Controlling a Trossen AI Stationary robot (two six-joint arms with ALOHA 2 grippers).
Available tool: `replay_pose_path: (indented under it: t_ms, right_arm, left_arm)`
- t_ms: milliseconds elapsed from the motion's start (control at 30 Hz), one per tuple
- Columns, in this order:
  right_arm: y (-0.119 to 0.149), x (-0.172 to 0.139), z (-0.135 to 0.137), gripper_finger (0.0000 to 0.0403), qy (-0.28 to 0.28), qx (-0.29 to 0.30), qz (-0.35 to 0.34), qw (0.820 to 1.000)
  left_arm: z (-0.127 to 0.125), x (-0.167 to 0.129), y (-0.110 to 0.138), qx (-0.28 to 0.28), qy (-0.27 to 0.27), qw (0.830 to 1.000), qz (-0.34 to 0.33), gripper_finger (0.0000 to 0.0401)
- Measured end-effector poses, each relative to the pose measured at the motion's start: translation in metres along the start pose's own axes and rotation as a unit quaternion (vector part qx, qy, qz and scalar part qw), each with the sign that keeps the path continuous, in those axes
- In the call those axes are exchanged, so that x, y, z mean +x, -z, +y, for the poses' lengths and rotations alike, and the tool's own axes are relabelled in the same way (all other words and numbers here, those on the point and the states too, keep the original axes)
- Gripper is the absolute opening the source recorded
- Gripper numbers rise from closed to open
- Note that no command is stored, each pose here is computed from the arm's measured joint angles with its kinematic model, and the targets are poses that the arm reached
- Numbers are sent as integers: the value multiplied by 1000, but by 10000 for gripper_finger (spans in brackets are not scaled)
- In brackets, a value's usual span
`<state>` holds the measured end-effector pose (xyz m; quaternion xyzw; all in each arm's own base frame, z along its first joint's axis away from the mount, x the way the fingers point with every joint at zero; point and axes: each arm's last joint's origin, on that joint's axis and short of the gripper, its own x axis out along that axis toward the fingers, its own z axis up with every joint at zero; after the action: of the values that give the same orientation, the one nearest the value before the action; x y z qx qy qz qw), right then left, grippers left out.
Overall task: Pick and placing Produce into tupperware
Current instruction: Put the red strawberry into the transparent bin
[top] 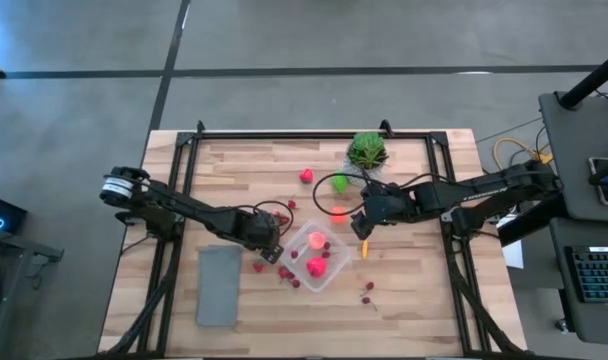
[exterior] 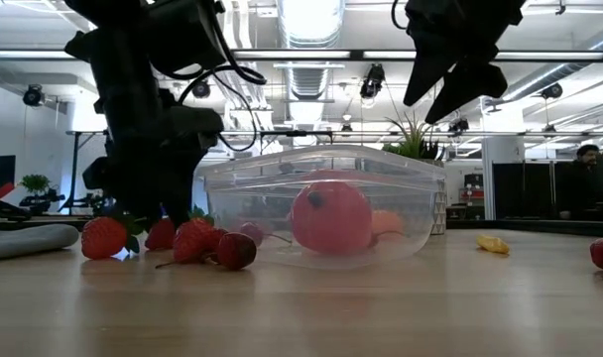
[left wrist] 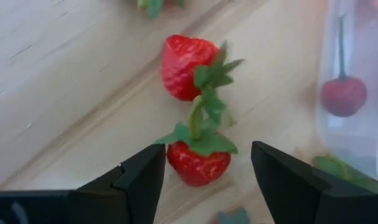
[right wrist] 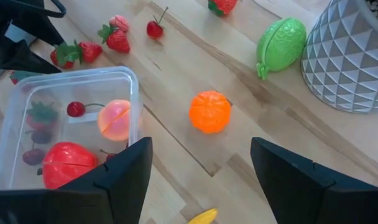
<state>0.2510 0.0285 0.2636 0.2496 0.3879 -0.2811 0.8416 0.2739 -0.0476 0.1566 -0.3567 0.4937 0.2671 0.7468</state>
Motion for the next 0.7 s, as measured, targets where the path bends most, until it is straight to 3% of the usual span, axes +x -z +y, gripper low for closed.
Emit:
replay_pose_path:
  t_ms: [333, 700]
  right_arm:
    - [0, 2, 0, 262, 2, -6, 2, 1000]
    - [1, 2, 0, 263, 4, -7, 3, 1000]
  left_arm:
    - [1, 9, 2, 3, -19, 1000, 5, 217]
    - [2, 8, 1, 5, -22, 1000, -3, 142]
